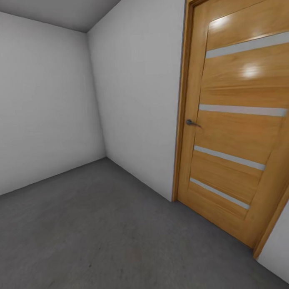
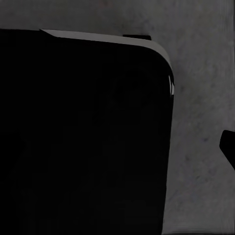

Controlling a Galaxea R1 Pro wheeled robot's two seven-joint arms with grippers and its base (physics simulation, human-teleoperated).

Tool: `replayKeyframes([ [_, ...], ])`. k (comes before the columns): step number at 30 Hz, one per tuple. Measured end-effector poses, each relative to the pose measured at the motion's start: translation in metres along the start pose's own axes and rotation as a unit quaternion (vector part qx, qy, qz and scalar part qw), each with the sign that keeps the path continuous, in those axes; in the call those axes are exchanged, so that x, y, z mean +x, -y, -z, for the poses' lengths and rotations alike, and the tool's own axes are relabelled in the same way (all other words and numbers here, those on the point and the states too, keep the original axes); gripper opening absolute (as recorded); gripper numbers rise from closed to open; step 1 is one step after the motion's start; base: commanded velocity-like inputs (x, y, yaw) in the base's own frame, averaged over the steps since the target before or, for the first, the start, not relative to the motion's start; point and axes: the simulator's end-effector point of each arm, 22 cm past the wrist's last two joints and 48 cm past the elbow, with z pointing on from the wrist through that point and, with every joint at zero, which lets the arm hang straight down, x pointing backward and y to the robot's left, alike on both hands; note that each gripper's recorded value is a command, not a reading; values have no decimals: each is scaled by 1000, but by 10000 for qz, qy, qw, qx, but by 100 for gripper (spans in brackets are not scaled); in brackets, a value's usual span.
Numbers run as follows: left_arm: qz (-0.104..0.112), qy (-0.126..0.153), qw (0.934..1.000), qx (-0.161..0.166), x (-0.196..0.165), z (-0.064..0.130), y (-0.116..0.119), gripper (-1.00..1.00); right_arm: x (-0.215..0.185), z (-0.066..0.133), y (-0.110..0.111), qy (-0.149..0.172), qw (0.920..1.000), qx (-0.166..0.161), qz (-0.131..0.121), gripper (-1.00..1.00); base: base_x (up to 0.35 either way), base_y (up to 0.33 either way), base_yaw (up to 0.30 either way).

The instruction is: Move the two storage containers from the living room to the garage. In the garage, place one container on the floor and stack the other container on top of it (either order is fine).

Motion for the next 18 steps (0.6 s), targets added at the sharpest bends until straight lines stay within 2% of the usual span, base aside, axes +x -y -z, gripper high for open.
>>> replayKeyframes([
  [6, 0, 2, 10000, 5, 0, 0, 0, 100, 0, 0, 0, 1, 10000, -3, 1, 100, 145, 70, -284],
  [18, 0, 4, 10000, 6, 0, 0, 0, 100, 0, 0, 0, 9, 10000, 3, 2, 100, 282, 171, -286],
])
